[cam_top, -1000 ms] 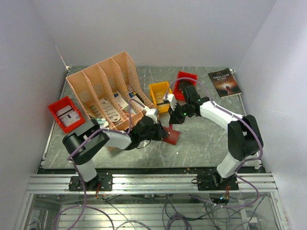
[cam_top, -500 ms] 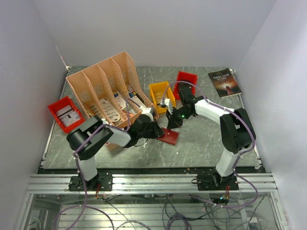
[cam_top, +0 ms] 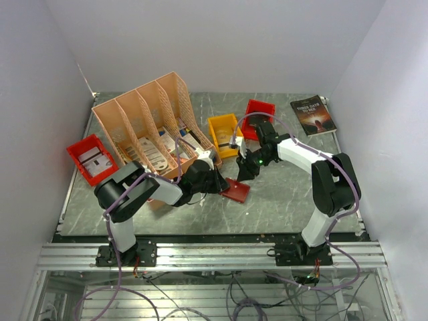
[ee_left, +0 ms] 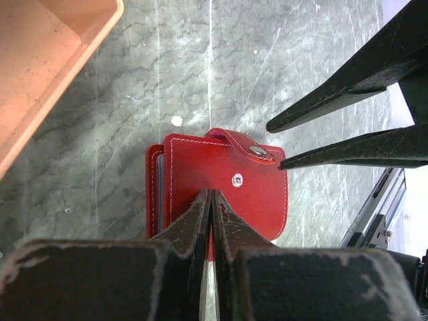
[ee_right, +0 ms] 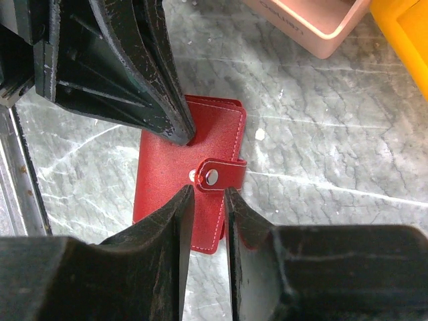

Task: Put the credit cards into the card holder
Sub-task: Close the card holder at the center of the board.

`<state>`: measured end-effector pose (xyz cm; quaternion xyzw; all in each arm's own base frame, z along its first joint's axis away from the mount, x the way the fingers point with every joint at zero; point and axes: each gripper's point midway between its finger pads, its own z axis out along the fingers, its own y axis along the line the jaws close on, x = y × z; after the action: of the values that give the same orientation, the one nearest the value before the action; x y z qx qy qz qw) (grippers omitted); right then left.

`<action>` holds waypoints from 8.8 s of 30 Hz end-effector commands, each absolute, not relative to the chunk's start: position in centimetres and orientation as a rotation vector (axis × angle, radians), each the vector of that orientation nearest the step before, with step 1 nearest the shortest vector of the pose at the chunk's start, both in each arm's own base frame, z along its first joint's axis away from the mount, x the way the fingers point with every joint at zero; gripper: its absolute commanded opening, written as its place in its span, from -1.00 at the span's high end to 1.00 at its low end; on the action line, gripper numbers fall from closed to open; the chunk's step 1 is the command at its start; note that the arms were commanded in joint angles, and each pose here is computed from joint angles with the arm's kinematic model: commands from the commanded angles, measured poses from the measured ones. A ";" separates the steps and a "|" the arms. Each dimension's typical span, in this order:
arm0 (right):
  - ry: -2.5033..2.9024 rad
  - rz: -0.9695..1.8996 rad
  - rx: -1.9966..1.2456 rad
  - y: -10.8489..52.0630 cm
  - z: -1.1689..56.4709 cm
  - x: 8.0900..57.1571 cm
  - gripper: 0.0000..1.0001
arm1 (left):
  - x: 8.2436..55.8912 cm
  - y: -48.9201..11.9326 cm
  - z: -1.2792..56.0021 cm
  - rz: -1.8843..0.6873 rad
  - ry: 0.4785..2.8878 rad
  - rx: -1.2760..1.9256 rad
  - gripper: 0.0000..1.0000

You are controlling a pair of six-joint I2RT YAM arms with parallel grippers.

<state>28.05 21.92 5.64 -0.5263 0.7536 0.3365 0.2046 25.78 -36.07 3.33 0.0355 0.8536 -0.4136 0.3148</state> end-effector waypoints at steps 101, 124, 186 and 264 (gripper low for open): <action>1.778 0.850 -1.671 22.9 5.0 25.1 1.00 | 24.3 -37.1 4.7 -1.162 2.205 0.029 0.80; 1.875 0.858 -1.661 21.9 3.1 23.9 1.00 | 23.9 -36.0 1.3 -1.105 2.271 -0.005 0.86; 1.906 0.809 -1.818 20.4 0.2 21.0 1.00 | 23.9 -36.8 3.7 -1.182 2.209 -0.004 0.85; 1.691 0.406 -2.518 14.6 -4.9 14.3 1.00 | 23.5 -37.7 5.3 -1.309 2.172 -0.048 0.83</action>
<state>23.65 22.38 1.83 -0.8134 0.5128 0.0703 0.2656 23.26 -36.81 3.72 -0.0215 0.8313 -0.4704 0.2953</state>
